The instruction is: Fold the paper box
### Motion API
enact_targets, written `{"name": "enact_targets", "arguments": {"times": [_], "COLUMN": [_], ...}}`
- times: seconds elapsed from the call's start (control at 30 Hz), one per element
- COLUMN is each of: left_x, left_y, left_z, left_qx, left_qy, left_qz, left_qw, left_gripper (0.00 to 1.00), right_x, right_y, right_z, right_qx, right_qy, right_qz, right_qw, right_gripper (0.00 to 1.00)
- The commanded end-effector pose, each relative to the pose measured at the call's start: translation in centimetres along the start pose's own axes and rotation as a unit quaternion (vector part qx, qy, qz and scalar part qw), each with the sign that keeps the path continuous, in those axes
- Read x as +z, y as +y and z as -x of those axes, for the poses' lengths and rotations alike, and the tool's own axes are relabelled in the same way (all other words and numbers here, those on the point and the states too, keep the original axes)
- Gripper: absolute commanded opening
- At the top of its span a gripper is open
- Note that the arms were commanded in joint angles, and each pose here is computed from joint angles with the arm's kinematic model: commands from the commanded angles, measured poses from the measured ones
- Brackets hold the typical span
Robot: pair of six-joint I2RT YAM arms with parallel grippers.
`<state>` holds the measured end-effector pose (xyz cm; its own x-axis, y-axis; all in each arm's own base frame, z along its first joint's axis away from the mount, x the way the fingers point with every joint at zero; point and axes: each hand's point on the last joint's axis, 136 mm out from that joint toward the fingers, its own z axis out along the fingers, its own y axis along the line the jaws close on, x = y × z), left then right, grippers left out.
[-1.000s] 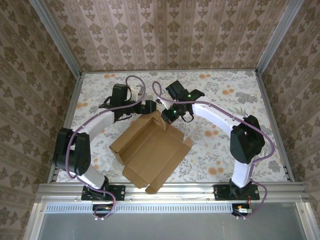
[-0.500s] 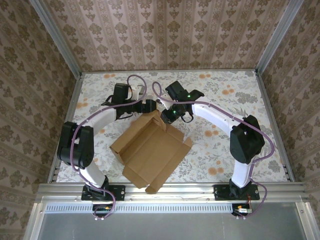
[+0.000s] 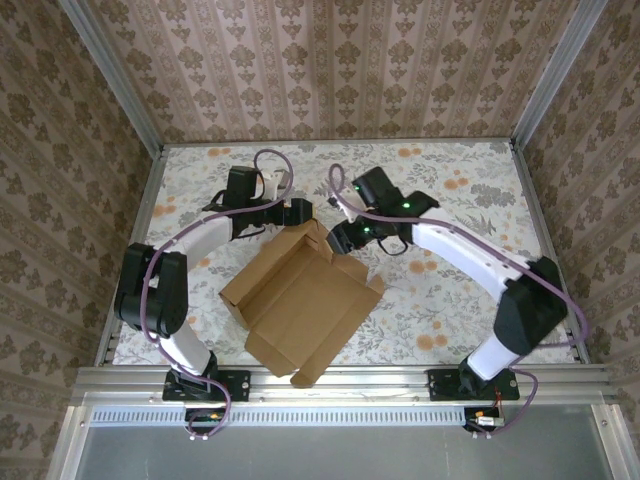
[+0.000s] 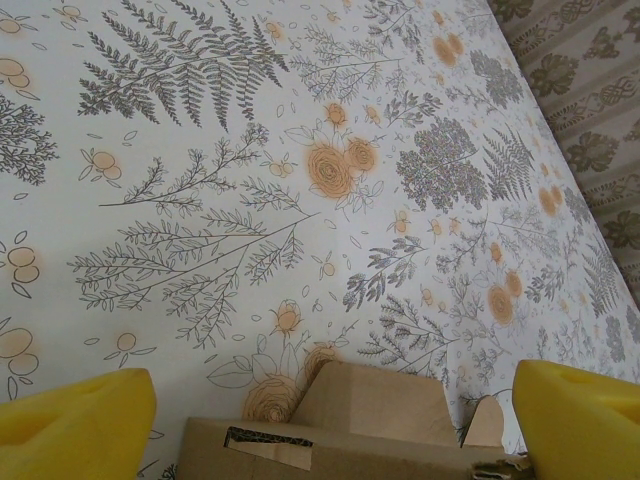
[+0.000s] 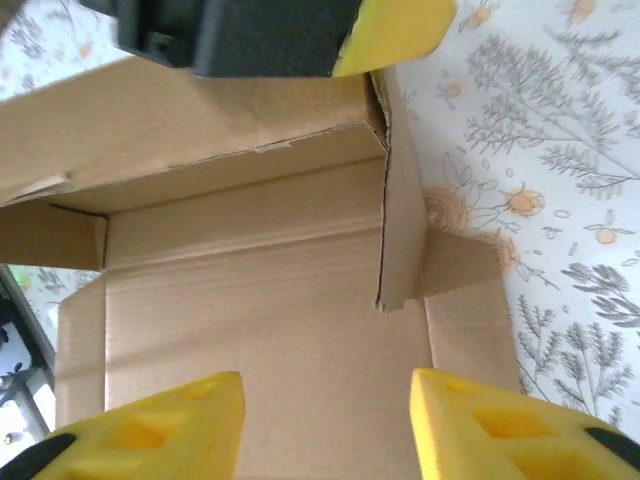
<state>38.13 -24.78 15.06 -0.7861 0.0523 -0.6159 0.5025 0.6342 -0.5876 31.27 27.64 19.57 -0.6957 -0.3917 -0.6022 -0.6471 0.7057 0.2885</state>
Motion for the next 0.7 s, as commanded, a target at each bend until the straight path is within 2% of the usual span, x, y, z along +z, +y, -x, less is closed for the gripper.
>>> {"name": "enact_targets", "arguments": {"times": [0.0,0.07,0.13,0.17,0.3,0.43,0.63,0.67], "left_x": [-0.2,-0.4,-0.5,-0.6,-0.7,-0.6,-0.7,-0.7], "left_y": [-0.1,0.0,-0.1,-0.1,-0.3,-0.3,-0.3,-0.3], "left_z": [-0.1,0.1,0.2,0.3,0.5,0.6,0.4,0.3], "left_qx": [0.0,0.0,0.005,0.005,0.009,0.01,0.008,0.008], "left_qy": [0.001,0.001,0.0,0.0,0.001,-0.001,0.001,0.001], "left_qz": [-0.001,0.001,-0.001,0.0,-0.002,-0.003,-0.002,-0.002], "left_qw": [1.0,1.0,1.0,1.0,1.0,1.0,1.0,1.0], "left_gripper": [0.91,0.91,0.91,0.91,0.91,0.91,0.91,0.91], "right_x": [-2.4,-3.8,-4.4,-4.4,-3.3,-2.3,-0.5,0.8], "right_y": [-1.1,-1.6,-2.4,-2.8,-5.5,-7.4,-8.5,-8.9], "right_z": [1.0,1.2,1.0,0.7,-0.8,-1.9,-1.1,-1.5], "right_qx": [0.051,0.071,0.083,0.087,0.114,0.1,0.052,0.045], "right_qy": [-0.069,-0.109,-0.135,-0.138,-0.149,-0.161,-0.157,-0.148], "right_qz": [-0.001,-0.002,-0.02,-0.028,-0.079,-0.112,-0.125,-0.126], "right_qw": [0.996,0.992,0.987,0.986,0.979,0.975,0.978,0.98], "right_gripper": [0.56,0.71,0.95,1.0,1.0,1.0,1.0,1.0]}}
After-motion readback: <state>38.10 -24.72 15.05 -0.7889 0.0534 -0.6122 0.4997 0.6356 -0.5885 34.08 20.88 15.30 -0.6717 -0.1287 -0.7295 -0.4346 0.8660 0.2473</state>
